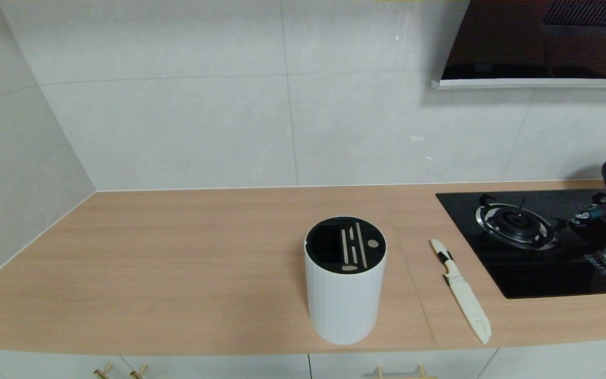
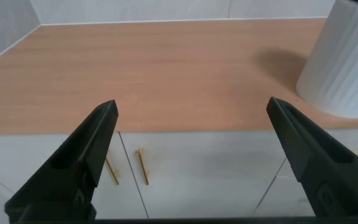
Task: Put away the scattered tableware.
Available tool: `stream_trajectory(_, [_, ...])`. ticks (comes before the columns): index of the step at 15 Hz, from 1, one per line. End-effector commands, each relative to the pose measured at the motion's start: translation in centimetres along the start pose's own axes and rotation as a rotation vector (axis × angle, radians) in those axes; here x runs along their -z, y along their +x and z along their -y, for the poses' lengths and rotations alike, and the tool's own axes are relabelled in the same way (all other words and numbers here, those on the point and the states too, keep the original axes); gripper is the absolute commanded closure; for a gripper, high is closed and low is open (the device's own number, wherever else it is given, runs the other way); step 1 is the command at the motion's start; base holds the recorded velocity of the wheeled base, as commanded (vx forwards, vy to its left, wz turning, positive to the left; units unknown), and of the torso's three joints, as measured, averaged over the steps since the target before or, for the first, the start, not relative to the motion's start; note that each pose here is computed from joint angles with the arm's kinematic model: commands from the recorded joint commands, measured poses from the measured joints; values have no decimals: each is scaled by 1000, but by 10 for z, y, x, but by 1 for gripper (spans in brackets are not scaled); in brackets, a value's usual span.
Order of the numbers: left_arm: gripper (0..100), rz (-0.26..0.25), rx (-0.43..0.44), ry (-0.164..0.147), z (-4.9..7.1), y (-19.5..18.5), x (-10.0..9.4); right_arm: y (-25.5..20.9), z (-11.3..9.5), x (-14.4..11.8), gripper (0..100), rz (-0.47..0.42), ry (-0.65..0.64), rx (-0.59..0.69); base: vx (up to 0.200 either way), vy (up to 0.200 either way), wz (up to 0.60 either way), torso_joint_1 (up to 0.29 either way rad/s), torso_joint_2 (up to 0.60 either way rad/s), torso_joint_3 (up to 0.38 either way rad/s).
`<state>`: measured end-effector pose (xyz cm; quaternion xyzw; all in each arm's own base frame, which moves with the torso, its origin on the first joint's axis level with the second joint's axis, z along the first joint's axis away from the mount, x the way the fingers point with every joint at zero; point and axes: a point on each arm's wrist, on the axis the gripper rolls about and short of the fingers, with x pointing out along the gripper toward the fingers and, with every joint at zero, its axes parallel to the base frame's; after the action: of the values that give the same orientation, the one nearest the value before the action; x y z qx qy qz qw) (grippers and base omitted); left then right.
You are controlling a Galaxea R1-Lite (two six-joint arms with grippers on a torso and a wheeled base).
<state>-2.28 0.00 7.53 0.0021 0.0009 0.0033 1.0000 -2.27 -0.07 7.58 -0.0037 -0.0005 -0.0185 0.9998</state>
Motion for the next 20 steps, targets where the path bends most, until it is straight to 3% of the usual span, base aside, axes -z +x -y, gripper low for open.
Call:
stream_trajectory(1, [0,0,-1,0,0,0,0,0,0,0,0,-1,0,0,0,0,0,129,-281,-134])
stream_trajectory(10, [0,0,-1,0,0,0,0,2,0,0,0,-24,-4,-10,0,0,0,5,-7,-5])
stream_trajectory(12, [0,2,-1,0,0,0,0,0,0,-1,0,10,-6,-6,0,0,0,0,0,0])
stream_trajectory(14, [0,0,-1,0,0,0,0,-15,0,-51,0,162,44,-54,0,0,0,0,0,0])
stream_trajectory(16, [0,0,-1,0,0,0,0,-4,-2,-54,0,20,36,-165,0,0,0,0,0,0])
stream_trajectory(18, [0,0,-1,0,0,0,0,24,-6,-60,0,-191,53,-261,0,0,0,0,0,0])
stream_trajectory(20, [0,0,-1,0,0,0,0,55,-9,-83,0,-316,62,-304,0,0,0,0,0,0])
